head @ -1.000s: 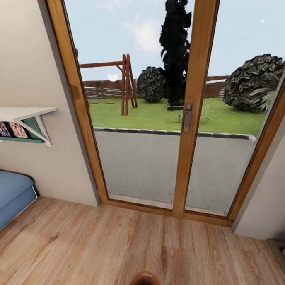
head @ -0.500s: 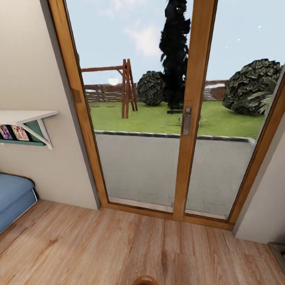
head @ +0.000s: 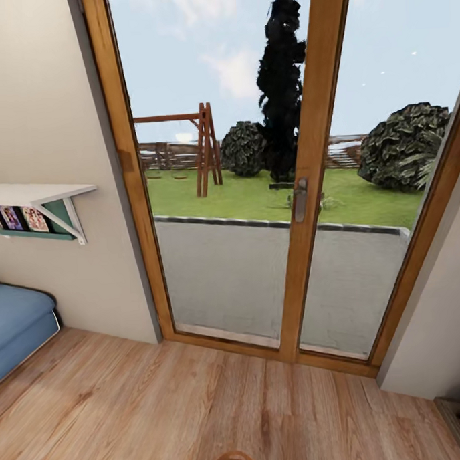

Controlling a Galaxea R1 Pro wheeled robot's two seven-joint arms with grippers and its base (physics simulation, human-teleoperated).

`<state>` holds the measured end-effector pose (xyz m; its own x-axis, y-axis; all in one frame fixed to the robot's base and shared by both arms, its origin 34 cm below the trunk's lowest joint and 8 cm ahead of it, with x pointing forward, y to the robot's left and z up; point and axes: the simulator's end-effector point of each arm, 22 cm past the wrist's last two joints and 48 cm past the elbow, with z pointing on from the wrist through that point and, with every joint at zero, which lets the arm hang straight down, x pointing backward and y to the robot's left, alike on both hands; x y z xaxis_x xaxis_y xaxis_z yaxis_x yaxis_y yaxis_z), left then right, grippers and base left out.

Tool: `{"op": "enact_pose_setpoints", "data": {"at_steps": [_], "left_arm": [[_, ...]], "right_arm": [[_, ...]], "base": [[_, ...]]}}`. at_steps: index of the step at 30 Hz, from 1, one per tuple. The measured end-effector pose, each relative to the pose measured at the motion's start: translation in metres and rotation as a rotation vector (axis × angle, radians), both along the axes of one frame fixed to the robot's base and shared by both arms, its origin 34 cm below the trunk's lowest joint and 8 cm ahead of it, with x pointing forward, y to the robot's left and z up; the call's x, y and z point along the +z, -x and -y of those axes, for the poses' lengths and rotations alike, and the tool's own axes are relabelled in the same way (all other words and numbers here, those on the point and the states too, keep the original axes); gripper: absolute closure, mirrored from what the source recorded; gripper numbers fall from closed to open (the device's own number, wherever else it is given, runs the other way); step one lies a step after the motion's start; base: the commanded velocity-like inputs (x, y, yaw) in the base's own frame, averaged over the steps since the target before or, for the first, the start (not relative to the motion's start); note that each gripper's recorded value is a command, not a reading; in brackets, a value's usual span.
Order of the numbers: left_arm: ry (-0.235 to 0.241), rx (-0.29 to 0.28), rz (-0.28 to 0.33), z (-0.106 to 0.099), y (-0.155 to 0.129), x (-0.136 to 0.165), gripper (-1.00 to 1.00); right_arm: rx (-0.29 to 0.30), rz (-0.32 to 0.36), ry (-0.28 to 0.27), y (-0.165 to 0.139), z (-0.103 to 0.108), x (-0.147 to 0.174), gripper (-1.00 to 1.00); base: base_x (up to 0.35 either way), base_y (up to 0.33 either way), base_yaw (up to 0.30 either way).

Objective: Put the three can of soda from the living room inside the tash can in the kitchen.

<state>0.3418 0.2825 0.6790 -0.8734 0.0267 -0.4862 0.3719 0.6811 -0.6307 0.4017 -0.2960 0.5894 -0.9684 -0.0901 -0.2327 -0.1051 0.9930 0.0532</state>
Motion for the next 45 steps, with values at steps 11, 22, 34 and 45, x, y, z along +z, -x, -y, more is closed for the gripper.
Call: {"op": "enact_pose_setpoints", "data": {"at_steps": [11,22,34,45], "left_arm": [[0.000,0.000,0.017,0.000,-0.004,0.004,-1.00],[0.000,0.000,0.035,0.000,-0.009,0.008,-1.00],[0.000,0.000,0.055,0.000,-0.014,0.012,-1.00],[-0.001,0.001,0.066,0.000,-0.017,0.014,-1.00]], "right_arm": [[0.000,0.012,0.000,-0.001,0.000,0.003,-1.00],[0.001,0.030,-0.001,-0.006,-0.001,0.008,-1.00],[0.001,0.049,-0.001,-0.012,-0.001,0.013,-1.00],[-0.005,0.059,0.003,-0.015,-0.001,0.016,-1.00]], "base": [[0.000,0.000,0.000],[0.000,0.000,0.000],[0.000,0.000,0.000],[0.000,0.000,0.000]]}}
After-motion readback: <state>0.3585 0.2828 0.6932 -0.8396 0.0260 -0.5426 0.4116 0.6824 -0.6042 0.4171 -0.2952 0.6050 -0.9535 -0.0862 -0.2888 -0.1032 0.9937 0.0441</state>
